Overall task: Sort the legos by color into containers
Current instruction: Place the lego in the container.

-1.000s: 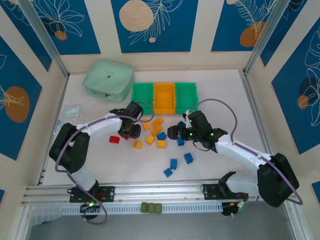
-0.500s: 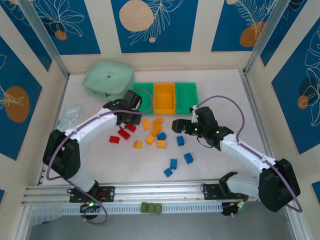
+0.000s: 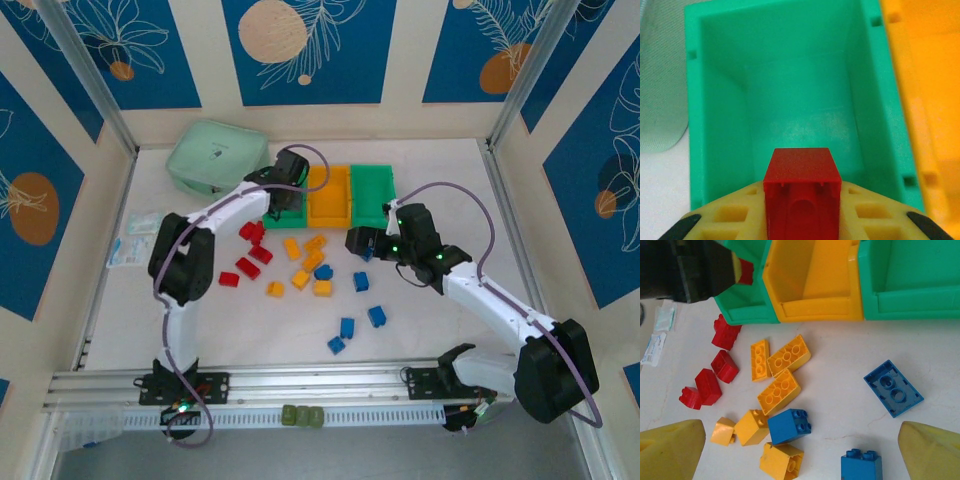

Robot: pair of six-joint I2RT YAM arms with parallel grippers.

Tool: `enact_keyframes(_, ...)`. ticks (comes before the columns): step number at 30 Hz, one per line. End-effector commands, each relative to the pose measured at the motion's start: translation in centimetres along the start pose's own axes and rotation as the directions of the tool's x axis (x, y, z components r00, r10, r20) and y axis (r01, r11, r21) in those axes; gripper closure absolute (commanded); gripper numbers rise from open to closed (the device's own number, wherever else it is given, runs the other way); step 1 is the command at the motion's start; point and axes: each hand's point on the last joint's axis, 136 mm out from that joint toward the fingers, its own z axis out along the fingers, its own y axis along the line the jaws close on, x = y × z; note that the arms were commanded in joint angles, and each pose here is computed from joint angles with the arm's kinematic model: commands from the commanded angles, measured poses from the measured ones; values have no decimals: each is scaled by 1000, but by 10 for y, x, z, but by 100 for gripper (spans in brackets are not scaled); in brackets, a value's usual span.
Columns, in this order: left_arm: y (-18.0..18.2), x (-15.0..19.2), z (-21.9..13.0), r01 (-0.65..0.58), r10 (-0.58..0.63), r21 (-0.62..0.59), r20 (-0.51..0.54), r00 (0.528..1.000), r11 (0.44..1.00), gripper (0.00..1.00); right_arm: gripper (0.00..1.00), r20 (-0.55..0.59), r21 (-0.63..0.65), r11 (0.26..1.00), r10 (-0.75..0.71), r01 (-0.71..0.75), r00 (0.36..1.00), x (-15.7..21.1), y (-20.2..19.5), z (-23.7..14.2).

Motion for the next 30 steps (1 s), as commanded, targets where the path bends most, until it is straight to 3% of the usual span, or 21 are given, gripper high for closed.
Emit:
enact_keyframes(1, 6, -15, 5, 34, -33, -19, 15, 999, 999, 67, 1, -2, -32, 999, 6, -6, 1000, -5, 10, -7)
enact_keyframes(3, -1, -15, 6, 29, -29, 12, 3, 1000, 1000, 57, 1, -1, -25, 1000, 7, -7, 1000, -4, 8, -8)
enact_keyframes(8, -6, -21, -12, 24, -25, 65, 9, 1000, 998, 49, 1, 0, -21, 1000, -1, 1, 1000, -4, 8, -10)
enact_keyframes(15, -4, -10, -61, 14, -18, 162, 21, 1000, 987, 46, 1, -19, -20, 999, -26, 25, 999, -2, 9, -12)
enact_keyframes(25, 25, 65, -111, 21, -12, 185, -50, 999, 982, 43, 1, -85, -44, 999, -33, 29, 996, 21, 16, -6)
enact_keyframes(30, 38, 104, -113, 48, -33, 166, -87, 996, 985, 42, 1, -97, -85, 996, -41, 33, 994, 35, 26, 3)
